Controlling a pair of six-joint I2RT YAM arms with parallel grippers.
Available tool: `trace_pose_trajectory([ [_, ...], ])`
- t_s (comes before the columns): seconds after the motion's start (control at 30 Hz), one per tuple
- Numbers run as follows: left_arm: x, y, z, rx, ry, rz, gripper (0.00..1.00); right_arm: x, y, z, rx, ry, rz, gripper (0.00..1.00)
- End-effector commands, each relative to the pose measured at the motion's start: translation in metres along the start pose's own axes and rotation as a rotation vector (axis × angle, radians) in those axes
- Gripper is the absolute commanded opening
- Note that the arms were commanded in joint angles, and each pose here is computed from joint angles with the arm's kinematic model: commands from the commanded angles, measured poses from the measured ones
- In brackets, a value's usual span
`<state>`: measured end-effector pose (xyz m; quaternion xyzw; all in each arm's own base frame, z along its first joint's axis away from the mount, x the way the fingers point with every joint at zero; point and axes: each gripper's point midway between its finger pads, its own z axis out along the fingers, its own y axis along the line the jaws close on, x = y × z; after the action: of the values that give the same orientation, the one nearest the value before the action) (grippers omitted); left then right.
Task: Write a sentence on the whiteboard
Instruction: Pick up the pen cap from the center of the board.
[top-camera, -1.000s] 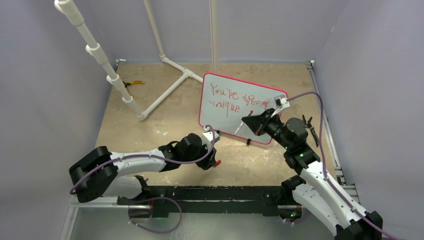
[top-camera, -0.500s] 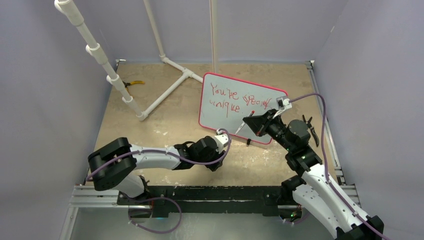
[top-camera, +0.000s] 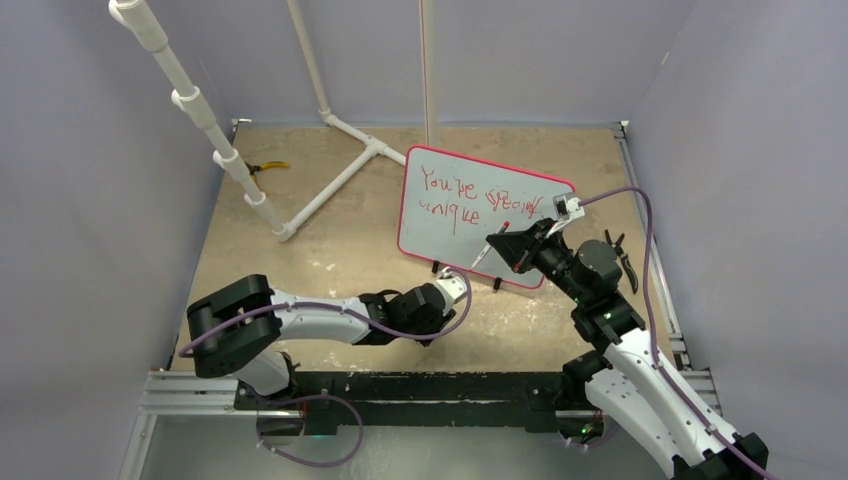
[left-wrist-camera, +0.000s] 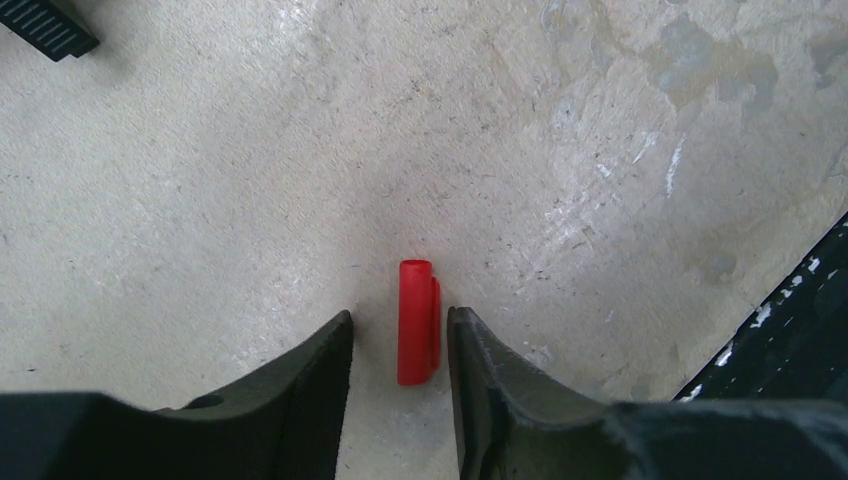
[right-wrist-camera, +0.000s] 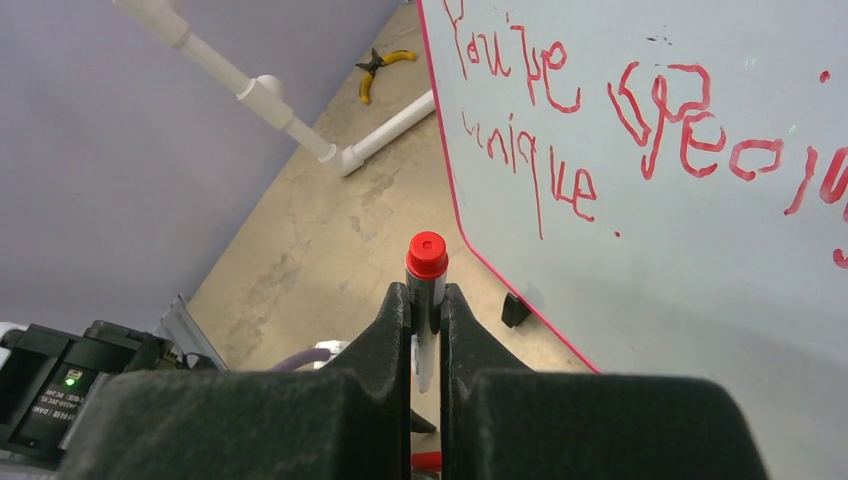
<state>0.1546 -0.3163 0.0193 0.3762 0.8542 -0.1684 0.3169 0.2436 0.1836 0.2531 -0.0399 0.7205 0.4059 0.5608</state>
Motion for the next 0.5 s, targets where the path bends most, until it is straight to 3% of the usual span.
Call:
trace_pose_trajectory([
  [0.0,0.003,-0.002,-0.003,-0.017,0.011,0.023,0.33,-0.010,0.001,0.000,0.007,-0.035,-0.022,0.00],
  [0.2,0.013,-0.002,-0.003,-0.041,0.034,0.034,0.00,-0.013,0.003,-0.003,0.004,-0.053,-0.013,0.00],
  [0.37,0.003,0.003,-0.014,-0.057,-0.041,-0.008,0.00,-0.017,0.004,-0.002,0.007,-0.060,-0.012,0.00],
  [0.47,-0.015,0.003,-0.022,-0.048,-0.145,-0.051,0.00,-0.021,0.005,-0.003,0.008,-0.069,-0.011,0.00],
])
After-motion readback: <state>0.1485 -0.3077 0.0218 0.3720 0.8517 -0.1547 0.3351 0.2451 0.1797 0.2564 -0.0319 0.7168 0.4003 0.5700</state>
